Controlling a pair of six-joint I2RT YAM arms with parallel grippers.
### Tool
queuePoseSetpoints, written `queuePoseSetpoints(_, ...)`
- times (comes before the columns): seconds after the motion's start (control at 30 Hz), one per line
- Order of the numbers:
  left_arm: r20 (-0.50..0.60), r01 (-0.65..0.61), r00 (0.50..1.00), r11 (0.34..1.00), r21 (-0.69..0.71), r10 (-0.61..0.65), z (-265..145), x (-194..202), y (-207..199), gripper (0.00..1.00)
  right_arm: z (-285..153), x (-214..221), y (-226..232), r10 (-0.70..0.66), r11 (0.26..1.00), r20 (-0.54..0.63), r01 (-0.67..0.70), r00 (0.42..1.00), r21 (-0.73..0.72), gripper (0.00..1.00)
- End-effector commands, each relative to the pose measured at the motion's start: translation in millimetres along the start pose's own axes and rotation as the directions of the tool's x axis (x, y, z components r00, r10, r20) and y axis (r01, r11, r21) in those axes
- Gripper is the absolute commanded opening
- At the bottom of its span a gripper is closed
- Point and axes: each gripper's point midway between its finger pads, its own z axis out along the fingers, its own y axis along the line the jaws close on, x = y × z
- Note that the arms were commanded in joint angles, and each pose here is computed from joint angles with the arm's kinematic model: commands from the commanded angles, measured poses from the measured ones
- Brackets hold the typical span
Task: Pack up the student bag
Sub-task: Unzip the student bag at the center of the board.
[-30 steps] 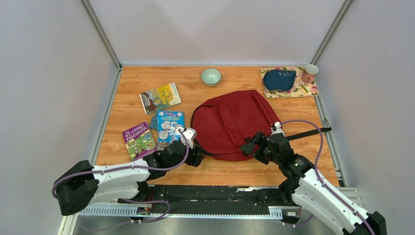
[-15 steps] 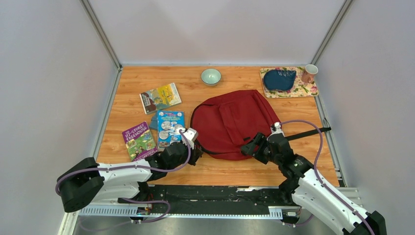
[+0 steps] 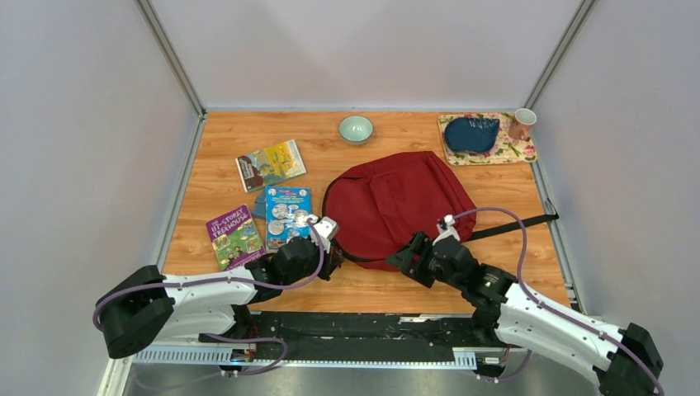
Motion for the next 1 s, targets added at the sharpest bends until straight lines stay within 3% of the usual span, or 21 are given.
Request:
queuePoseSetpoints(0.0,-0.002,-0.022,1.000,0.994,0.106,0.023,-2.1,-21.2,-26.7,0.00,12.1,-6.4,17.7,0.176,0.984,0.081,-0.173,0.981,-0.037,0.77)
queuePoseSetpoints(0.23,-0.034,-0.026,0.999,0.985,0.173,0.032,-3.6,-29.2,-46.9,0.00,35.9,2.9,31.2,0.245,0.968,0.049,-0.247,0.968,0.043,0.89)
queuePoseSetpoints(0.4,-0.069,-0.058,0.995,0.968,0.243,0.077,-2.8,-29.5,-66.6,0.00,50.6,-3.7,29.8,0.305,0.950,0.099,-0.310,0.947,0.047,0.87)
queuePoseSetpoints(0.57,-0.102,-0.022,0.993,0.962,0.272,0.052,-3.7,-26.9,-76.1,0.00,49.4,-15.9,20.4,0.290,0.950,0.155,-0.303,0.945,0.071,0.54)
queuePoseSetpoints(0.6,-0.103,-0.016,0.994,0.959,0.282,0.047,-3.6,-32.1,-80.9,0.00,47.1,-14.4,14.3,0.289,0.948,0.147,-0.304,0.946,0.094,0.43)
queuePoseSetpoints(0.63,-0.126,-0.007,0.991,0.962,0.273,0.043,-3.7,-30.0,-80.0,0.00,41.2,-17.4,19.7,0.291,0.950,0.146,-0.303,0.946,0.070,0.21)
queuePoseSetpoints(0.7,-0.149,0.026,0.989,0.966,0.257,0.013,-1.2,-35.4,-82.9,0.00,32.4,-18.5,2.7,0.277,0.942,0.171,-0.302,0.945,0.144,0.11)
queuePoseSetpoints(0.73,-0.177,0.038,0.984,0.970,0.242,0.005,-1.2,-31.8,-81.5,0.00,26.4,-17.9,1.3,0.292,0.936,0.160,-0.316,0.943,0.155,0.01)
queuePoseSetpoints(0.9,-0.230,0.084,0.973,0.973,0.217,-0.032,-2.3,-21.6,-79.6,0.00,6.6,-27.7,-2.1,0.134,0.972,0.152,-0.160,0.979,0.171,0.00)
queuePoseSetpoints(0.97,-0.201,0.061,0.979,0.969,0.240,-0.012,-2.7,-21.5,-79.8,0.00,3.8,-33.5,-6.8,0.080,0.980,0.181,-0.111,0.980,0.167,0.00)
